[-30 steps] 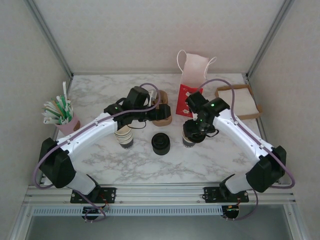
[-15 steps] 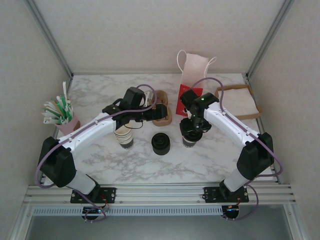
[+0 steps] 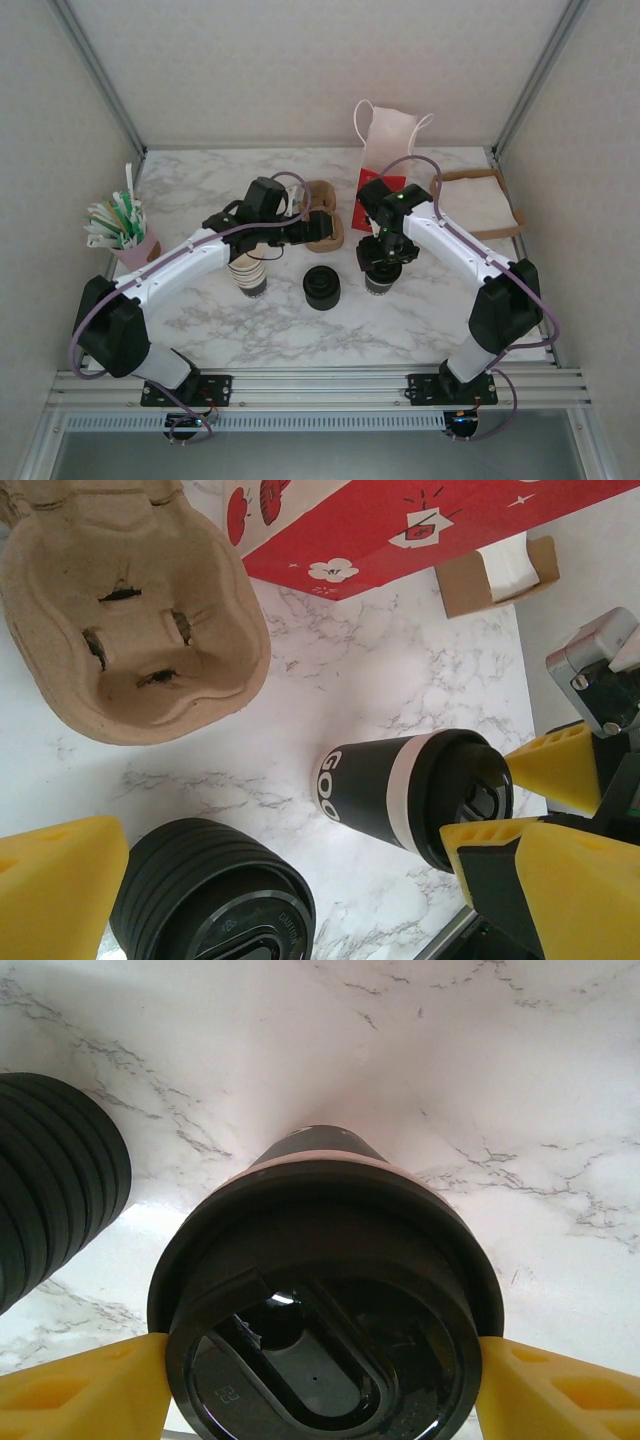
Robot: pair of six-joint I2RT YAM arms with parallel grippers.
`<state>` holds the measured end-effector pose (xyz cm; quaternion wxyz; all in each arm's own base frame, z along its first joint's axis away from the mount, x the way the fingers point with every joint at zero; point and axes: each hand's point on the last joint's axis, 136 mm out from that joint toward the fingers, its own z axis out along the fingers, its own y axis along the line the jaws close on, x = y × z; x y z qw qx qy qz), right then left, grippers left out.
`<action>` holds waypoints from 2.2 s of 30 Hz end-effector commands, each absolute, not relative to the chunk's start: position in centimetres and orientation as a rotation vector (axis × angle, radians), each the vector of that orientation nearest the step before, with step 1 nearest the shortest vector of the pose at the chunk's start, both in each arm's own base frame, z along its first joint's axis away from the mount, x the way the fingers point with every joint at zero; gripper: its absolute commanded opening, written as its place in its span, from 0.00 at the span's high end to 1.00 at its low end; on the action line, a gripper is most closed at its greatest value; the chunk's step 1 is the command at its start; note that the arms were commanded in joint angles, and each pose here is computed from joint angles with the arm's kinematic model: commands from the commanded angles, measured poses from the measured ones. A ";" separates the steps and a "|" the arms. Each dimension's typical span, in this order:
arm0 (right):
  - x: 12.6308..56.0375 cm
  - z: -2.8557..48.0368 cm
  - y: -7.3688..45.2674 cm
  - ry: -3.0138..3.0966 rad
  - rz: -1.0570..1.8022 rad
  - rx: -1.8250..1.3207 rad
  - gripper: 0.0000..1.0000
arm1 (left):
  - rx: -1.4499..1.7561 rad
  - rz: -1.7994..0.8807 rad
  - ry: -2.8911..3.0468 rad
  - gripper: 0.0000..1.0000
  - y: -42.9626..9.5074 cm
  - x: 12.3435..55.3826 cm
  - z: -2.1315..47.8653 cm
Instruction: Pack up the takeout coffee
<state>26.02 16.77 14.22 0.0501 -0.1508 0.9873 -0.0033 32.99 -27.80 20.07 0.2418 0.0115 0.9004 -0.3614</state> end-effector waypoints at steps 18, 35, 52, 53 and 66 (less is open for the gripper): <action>26.1 13.3 16.6 3.036 -0.032 -0.474 0.24 | 0.042 -1.001 2.426 0.00 -27.3 32.7 20.9; 25.9 12.2 16.7 3.067 -0.017 -0.470 0.24 | 0.039 -0.996 2.432 0.00 -27.3 32.7 20.6; 25.0 10.5 16.2 3.096 -0.030 -0.460 0.25 | 0.035 -0.996 2.429 0.00 -27.2 32.7 20.6; 25.0 10.6 16.2 3.094 -0.028 -0.463 0.25 | 0.034 -0.995 2.431 0.00 -27.2 32.7 20.5; 25.5 15.3 17.6 2.982 0.120 -0.450 0.17 | 0.029 -0.997 2.420 0.00 -27.1 32.6 21.0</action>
